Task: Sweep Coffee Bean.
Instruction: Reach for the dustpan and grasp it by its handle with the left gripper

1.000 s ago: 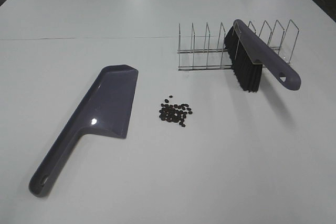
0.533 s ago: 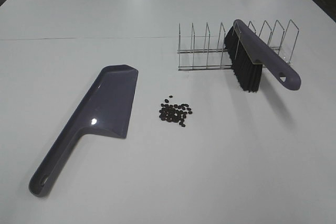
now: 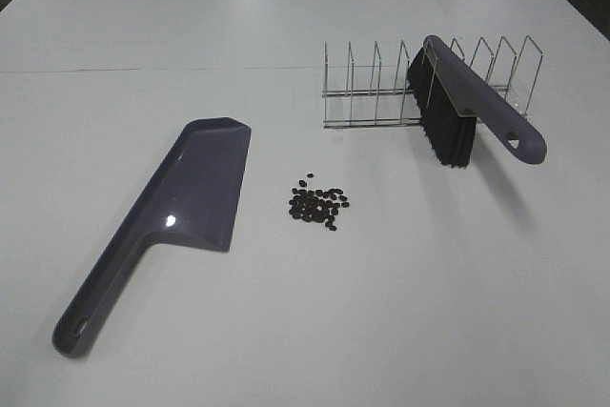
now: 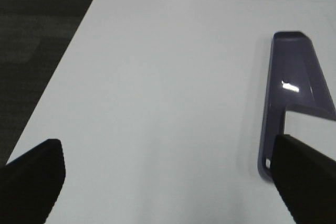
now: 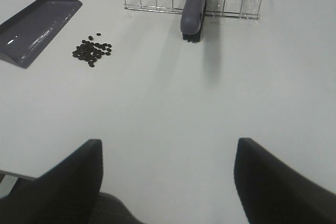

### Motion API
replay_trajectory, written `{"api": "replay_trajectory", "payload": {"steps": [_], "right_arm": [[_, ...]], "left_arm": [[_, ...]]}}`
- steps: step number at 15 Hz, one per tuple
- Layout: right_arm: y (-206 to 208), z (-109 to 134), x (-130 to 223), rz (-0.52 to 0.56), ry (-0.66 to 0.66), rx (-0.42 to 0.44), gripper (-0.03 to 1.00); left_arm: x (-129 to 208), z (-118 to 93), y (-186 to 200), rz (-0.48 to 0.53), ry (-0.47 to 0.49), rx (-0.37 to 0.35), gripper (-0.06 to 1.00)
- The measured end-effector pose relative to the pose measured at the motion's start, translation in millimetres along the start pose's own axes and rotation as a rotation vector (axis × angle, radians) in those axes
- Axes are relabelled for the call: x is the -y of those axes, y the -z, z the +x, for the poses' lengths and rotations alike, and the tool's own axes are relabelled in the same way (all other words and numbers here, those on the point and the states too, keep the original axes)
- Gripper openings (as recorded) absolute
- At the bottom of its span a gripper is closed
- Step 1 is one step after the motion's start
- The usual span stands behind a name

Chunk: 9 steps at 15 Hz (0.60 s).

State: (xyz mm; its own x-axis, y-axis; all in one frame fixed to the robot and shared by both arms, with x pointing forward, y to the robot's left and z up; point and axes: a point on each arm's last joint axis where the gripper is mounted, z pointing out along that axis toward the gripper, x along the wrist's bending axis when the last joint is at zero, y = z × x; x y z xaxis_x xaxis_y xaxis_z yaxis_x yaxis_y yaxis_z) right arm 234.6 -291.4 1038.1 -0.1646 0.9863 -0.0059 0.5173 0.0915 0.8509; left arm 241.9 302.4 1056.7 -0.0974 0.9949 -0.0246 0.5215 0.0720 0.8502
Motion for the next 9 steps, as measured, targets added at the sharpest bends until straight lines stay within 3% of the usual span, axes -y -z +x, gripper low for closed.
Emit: {"api": "replay_trajectory", "payload": {"steps": [6, 9], "right_arm": [[0.0, 0.0, 0.0, 0.000, 0.000, 0.000, 0.63], [0.0, 0.0, 0.0, 0.000, 0.000, 0.000, 0.63]], "left_arm": [[-40.5, -2.7, -77.3, 0.643, 0.001, -0.015, 0.99], [-66.1, -13.0, -114.4, 0.740, -0.073, 0.025, 0.99]]}}
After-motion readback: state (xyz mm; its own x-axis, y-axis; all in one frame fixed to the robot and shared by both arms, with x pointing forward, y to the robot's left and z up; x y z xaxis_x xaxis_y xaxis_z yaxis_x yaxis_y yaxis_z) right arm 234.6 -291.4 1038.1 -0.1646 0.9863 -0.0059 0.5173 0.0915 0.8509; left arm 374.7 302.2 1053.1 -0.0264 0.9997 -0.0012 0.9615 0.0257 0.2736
